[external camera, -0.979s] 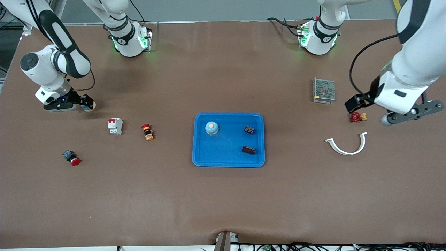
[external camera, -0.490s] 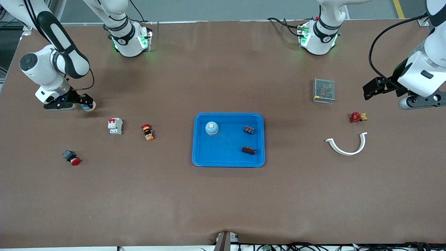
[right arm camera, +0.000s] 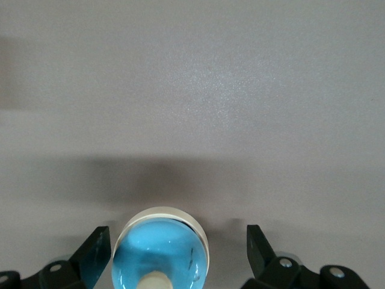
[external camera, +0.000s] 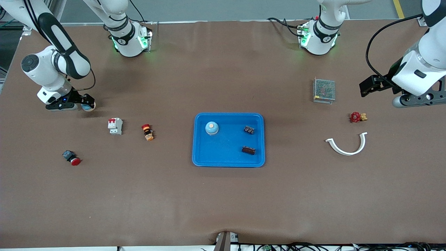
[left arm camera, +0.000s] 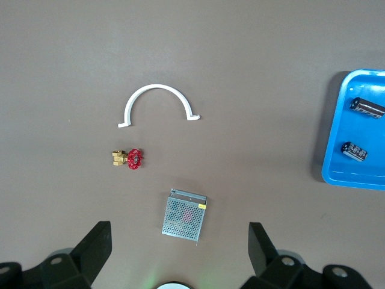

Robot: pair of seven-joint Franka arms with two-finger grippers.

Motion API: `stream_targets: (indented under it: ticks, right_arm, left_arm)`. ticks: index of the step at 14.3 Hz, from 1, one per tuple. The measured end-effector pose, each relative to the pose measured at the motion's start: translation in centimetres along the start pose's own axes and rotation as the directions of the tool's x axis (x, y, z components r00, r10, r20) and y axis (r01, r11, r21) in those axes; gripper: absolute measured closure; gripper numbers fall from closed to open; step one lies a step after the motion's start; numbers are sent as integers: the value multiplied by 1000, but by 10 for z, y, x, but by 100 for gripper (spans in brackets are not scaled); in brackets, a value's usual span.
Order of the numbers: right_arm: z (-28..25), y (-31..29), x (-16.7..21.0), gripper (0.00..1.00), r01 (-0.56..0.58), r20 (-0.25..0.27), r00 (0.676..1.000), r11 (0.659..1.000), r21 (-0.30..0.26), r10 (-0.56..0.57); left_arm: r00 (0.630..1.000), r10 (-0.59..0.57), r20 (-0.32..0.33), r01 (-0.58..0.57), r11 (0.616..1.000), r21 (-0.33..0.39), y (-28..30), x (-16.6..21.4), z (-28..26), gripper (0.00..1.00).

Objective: Place electrolytic capacitor and blue bell in tray

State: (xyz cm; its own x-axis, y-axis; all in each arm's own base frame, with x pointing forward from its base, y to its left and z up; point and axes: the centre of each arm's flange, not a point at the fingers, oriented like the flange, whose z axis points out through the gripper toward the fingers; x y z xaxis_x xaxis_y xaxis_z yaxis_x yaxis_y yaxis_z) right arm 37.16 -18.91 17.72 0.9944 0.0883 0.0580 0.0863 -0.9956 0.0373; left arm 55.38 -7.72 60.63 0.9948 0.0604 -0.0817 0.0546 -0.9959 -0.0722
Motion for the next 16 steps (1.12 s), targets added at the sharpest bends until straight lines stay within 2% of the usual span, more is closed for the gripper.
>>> stream_targets:
  ticks: [12, 14, 15, 16]
  right_arm:
    - [9, -3, -2, 0, -4, 15, 1000, 1000, 14, 4]
    - [8, -4, 0, 20, 0, 11, 1000, 1000, 13, 0]
    - [7, -4, 1, 33, 2, 8, 1000, 1000, 12, -2]
    - [7, -4, 1, 34, 2, 7, 1000, 1000, 11, -2]
  left_arm:
    - [1000, -12, -22, 12, 1000, -13, -5, 6, 2, 0]
    - [1000, -12, -19, 12, 1000, -14, -5, 8, 4, 0]
    - [1000, -12, -17, 12, 1000, -14, -5, 9, 6, 0]
    - [1000, -13, -16, 13, 1000, -14, -6, 10, 8, 0]
